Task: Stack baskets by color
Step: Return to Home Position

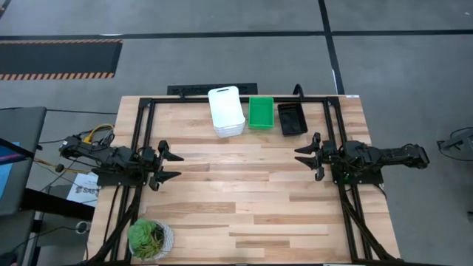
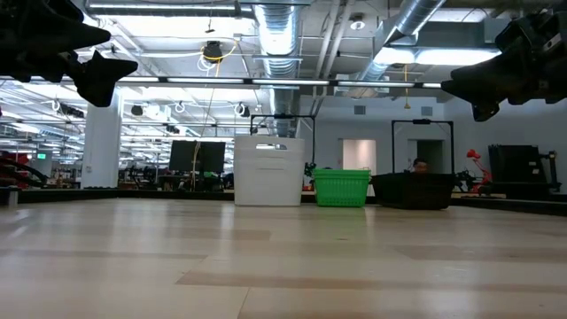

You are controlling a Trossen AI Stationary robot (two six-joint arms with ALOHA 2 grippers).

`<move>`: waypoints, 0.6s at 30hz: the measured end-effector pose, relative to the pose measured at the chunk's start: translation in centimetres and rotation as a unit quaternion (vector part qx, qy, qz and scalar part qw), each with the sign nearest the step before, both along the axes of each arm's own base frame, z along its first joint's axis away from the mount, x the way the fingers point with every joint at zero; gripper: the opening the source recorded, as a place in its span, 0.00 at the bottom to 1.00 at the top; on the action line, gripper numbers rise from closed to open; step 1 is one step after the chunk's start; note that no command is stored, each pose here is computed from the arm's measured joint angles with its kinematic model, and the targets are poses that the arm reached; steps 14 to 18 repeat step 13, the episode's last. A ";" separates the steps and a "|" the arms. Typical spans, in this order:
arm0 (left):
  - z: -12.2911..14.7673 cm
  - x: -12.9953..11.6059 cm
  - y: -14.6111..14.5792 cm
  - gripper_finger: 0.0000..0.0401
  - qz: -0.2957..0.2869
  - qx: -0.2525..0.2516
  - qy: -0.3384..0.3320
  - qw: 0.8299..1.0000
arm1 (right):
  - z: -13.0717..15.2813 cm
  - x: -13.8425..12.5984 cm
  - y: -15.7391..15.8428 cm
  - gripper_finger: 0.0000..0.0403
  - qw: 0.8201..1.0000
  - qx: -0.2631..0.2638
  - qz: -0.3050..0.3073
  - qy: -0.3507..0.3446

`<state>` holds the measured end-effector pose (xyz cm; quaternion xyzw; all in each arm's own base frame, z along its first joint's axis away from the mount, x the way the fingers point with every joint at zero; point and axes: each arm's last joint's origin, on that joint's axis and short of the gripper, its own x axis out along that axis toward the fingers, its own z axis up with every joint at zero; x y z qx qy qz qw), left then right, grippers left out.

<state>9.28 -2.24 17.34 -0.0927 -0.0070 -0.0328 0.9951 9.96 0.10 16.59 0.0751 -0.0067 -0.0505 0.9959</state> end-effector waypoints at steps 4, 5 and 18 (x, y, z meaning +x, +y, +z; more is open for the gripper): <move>0.0 0.0 0.0 0.64 0.000 0.000 0.000 1.000 | 0.0 0.0 0.0 0.39 1.000 0.000 0.000 0.000; 0.0 0.0 0.0 0.64 0.000 0.000 0.000 1.000 | 0.0 0.0 0.0 0.39 1.000 0.000 0.000 0.000; 0.0 0.0 0.0 0.64 0.000 0.000 0.000 1.000 | 0.0 0.0 0.0 0.40 1.000 0.000 0.000 0.000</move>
